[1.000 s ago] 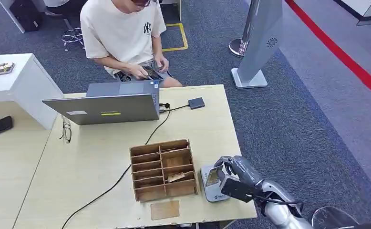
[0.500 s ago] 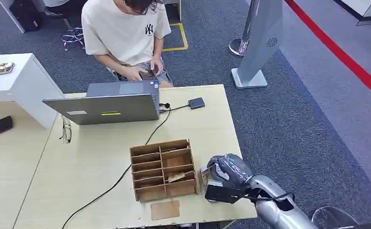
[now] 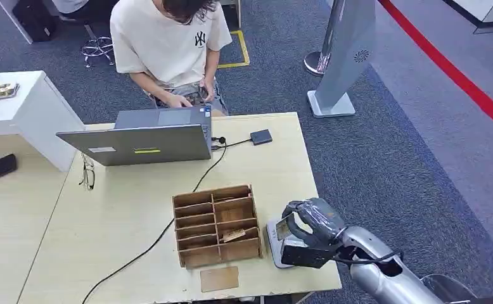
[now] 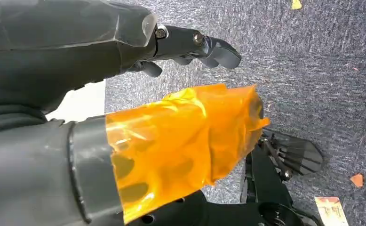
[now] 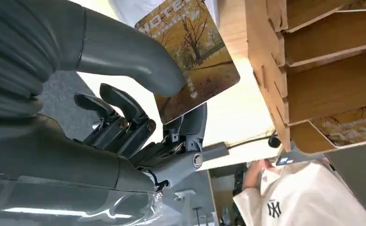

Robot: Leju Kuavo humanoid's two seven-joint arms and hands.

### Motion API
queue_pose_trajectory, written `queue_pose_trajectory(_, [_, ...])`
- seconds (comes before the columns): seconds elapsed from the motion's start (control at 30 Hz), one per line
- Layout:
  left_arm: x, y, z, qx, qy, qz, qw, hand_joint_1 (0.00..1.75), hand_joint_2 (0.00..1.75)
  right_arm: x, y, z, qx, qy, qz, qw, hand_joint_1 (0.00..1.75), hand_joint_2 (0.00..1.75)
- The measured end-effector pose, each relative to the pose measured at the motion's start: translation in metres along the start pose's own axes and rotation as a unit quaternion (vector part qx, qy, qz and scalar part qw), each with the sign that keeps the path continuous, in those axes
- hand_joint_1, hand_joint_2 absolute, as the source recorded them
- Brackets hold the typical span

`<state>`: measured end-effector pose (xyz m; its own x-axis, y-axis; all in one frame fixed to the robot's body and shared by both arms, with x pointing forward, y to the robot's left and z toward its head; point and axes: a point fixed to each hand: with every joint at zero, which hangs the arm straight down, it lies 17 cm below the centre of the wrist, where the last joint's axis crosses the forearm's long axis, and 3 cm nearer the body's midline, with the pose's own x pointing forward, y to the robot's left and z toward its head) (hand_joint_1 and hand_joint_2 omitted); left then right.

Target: Pass the card to the sensor for recognition and then transmit it.

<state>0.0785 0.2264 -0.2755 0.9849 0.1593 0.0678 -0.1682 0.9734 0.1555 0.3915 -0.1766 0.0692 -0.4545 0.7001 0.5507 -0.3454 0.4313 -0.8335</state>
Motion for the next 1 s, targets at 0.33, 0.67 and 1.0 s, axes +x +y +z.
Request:
queue_pose_trajectory(0.33, [0.0,0.002,0.0,0.001,0.0,0.002,1.0,0.0,0.0,0.008,0.002,0.019,0.035,-0.017,-0.031,0.999,1.75,1.75])
queue_pose_trajectory(0.67, [0.001,0.001,0.0,0.001,-0.001,-0.001,1.0,0.0,0.0,0.0,0.035,0.018,0.071,-0.004,-0.008,0.997,1.75,1.75])
queue_pose_trajectory(1.0, [0.001,0.001,0.0,0.001,-0.001,-0.004,1.0,0.0,0.0,-0.008,0.06,0.003,0.08,0.016,0.0,0.997,1.75,1.75])
